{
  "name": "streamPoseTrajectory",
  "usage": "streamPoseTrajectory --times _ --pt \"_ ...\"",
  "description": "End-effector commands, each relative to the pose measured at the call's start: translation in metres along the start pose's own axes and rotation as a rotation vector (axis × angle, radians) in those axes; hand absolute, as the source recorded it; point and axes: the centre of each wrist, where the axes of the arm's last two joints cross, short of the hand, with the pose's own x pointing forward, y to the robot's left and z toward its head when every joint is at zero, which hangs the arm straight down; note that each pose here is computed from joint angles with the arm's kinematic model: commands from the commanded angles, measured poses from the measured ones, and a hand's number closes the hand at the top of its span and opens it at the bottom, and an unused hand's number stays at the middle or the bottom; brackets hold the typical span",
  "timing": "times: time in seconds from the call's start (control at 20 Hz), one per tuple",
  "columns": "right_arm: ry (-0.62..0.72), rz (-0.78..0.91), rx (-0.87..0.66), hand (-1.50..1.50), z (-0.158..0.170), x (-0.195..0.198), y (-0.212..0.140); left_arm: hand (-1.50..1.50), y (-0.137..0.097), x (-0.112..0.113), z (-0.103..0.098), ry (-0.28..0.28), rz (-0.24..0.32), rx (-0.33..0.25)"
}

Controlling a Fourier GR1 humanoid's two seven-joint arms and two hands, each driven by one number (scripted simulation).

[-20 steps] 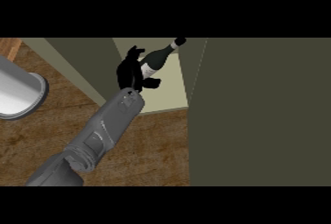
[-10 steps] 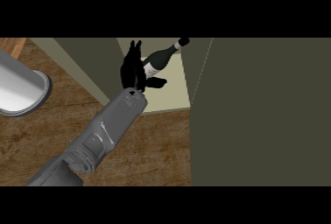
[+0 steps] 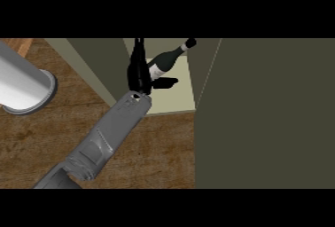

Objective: Pick up the wine, place it into the cabinet and close the cabinet

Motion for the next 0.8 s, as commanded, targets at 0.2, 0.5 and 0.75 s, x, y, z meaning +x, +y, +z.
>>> streamPoseTrajectory --times 0.2,0.5,0.75 --pt "-0.034 0.009 0.003 -1.5 0.011 0.027 0.025 -1.5 0.003 0.008 0.003 -0.014 0.187 0.091" --pt "-0.022 0.009 -0.027 -1.5 0.008 0.023 0.023 -1.5 0.009 0.019 0.003 -0.042 0.371 0.068" --pt "-0.033 0.004 -0.026 -1.5 0.009 0.039 0.036 -1.5 0.005 0.031 0.015 -0.067 0.428 0.019"
